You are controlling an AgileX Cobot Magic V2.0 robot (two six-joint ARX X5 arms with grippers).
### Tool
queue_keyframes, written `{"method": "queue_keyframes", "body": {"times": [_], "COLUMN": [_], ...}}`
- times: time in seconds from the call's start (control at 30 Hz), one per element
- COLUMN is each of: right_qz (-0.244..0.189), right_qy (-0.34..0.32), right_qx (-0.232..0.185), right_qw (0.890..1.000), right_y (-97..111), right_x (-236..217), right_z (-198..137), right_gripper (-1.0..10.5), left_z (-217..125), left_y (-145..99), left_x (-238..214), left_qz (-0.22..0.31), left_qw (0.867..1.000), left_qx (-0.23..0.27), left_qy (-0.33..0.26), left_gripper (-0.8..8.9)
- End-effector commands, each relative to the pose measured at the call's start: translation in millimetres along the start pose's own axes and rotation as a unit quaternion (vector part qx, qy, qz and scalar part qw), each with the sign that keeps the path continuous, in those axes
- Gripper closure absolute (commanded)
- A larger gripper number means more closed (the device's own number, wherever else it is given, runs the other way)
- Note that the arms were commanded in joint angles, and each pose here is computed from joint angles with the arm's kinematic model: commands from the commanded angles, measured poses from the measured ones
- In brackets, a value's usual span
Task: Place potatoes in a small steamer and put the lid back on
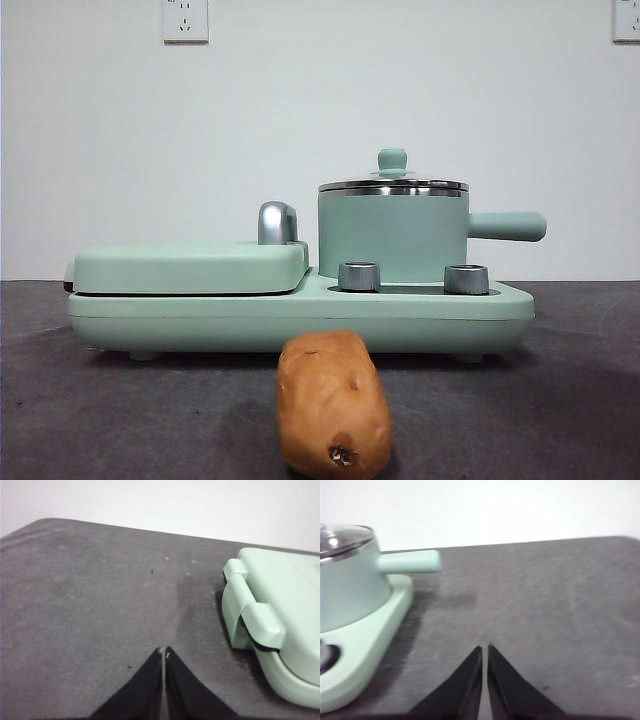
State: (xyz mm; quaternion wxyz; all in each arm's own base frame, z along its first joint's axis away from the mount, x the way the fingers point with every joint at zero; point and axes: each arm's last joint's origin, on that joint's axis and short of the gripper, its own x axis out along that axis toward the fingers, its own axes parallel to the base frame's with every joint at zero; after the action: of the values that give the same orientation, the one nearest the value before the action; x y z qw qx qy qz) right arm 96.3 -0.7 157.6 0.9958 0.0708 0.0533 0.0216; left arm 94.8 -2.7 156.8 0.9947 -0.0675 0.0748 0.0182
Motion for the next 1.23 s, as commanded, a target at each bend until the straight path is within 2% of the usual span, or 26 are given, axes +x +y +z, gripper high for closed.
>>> {"method": "queue_keyframes", "body": {"times": [0.03,0.23,0.4,0.53,0.77,0.87,1.0,1.17,1.23], "right_qz": [0.029,0.040,0.066,0.087,0.127,0.154,0.198,0.255,0.265], "right_qy": [0.006,0.003,0.001,0.027,0.073,0.095,0.121,0.164,0.188], "right_qx": [0.060,0.162,0.193,0.190,0.154,0.140,0.111,0.077,0.066], "right_qw": [0.998,0.986,0.979,0.978,0.977,0.974,0.966,0.950,0.943], "right_y": [2,4,10,17,27,31,37,45,47], "right_x": [0,-2,-13,-23,-29,-26,-15,3,10], "right_z": [-1,7,36,65,112,130,149,165,168], "right_gripper": [9.3,9.4,9.4,9.4,9.4,9.3,9.4,9.4,9.4], "left_z": [-4,12,34,54,96,115,139,163,169], "left_y": [1,-4,-10,-15,-27,-35,-47,-63,-68], "left_x": [1,-2,-7,-8,4,14,32,52,59], "left_qz": [0.001,-0.048,-0.088,-0.116,-0.156,-0.192,-0.250,-0.314,-0.337], "left_qw": [0.999,0.987,0.979,0.976,0.971,0.962,0.946,0.925,0.915], "left_qx": [-0.054,-0.149,-0.184,-0.182,-0.174,-0.170,-0.141,-0.111,-0.099], "left_qy": [0.002,-0.028,-0.028,-0.008,0.053,0.096,0.148,0.183,0.197], "left_gripper": [8.07,8.05,8.05,8.05,8.05,8.05,8.05,8.05,8.05]}}
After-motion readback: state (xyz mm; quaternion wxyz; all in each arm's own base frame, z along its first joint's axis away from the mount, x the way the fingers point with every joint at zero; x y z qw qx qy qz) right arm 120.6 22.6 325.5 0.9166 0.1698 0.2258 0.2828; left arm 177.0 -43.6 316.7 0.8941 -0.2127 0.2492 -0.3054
